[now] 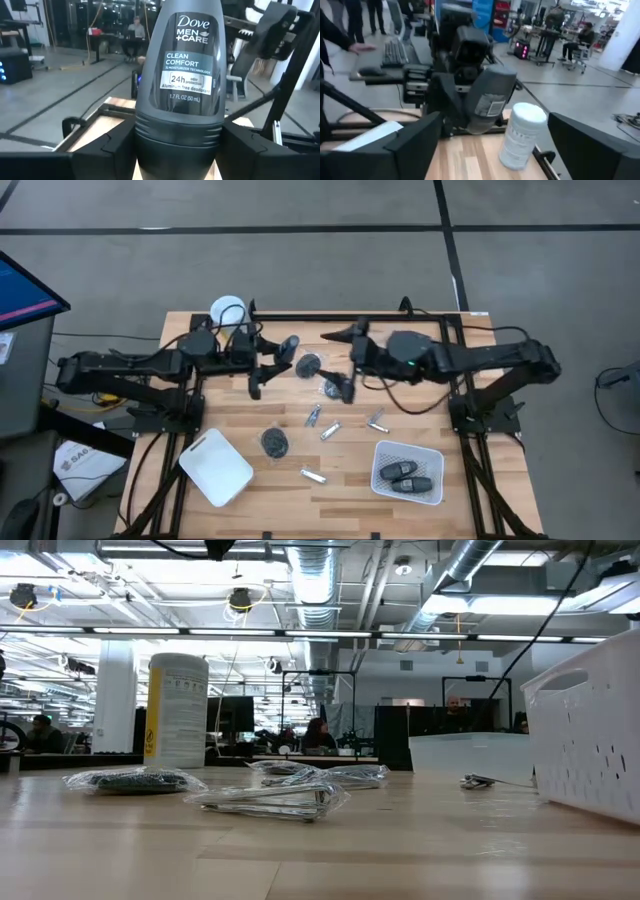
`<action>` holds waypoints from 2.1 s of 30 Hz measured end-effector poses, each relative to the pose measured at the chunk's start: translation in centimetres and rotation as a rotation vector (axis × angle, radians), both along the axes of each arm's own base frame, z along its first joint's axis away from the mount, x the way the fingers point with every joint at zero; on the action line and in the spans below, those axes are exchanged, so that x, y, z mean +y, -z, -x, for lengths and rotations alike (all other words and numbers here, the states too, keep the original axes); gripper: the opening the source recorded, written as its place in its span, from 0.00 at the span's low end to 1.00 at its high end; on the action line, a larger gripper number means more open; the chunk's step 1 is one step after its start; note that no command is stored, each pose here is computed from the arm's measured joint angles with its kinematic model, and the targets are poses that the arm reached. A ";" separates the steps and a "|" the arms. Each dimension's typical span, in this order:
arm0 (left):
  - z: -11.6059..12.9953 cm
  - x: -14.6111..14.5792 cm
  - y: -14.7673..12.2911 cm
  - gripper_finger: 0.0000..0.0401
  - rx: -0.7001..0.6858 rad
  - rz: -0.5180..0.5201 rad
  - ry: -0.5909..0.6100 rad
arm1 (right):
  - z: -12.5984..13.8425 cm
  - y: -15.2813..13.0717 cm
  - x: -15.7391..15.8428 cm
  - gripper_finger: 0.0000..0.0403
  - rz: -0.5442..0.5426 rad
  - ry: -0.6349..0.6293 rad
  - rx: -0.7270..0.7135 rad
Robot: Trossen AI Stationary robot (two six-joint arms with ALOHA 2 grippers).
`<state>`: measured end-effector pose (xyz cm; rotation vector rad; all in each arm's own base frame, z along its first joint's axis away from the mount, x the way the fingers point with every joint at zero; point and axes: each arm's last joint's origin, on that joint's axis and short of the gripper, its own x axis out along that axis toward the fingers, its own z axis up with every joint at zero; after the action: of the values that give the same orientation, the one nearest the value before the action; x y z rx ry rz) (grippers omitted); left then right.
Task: Pick & Place Travel size toiletries
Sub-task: Put the black deodorant into the bottom right white bin
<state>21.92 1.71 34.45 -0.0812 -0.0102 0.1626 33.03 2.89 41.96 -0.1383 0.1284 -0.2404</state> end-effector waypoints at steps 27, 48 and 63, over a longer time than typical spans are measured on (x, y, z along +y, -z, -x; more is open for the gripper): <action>-0.7 -0.3 -0.7 0.51 -0.096 -0.090 0.078 | -5.2 -1.7 -2.6 0.79 -0.065 -0.225 0.008; -2.2 -0.5 -0.1 0.51 -0.109 -0.093 0.153 | -6.2 -0.5 -3.4 0.62 -0.084 -0.303 0.042; -2.1 -0.5 -0.2 0.51 -0.116 -0.087 0.152 | -6.2 -0.9 -3.2 0.45 -0.076 -0.325 0.015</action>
<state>24.07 1.23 34.62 -0.0048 -0.1269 0.0051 39.22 -0.30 42.83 -0.0833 0.1277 0.0901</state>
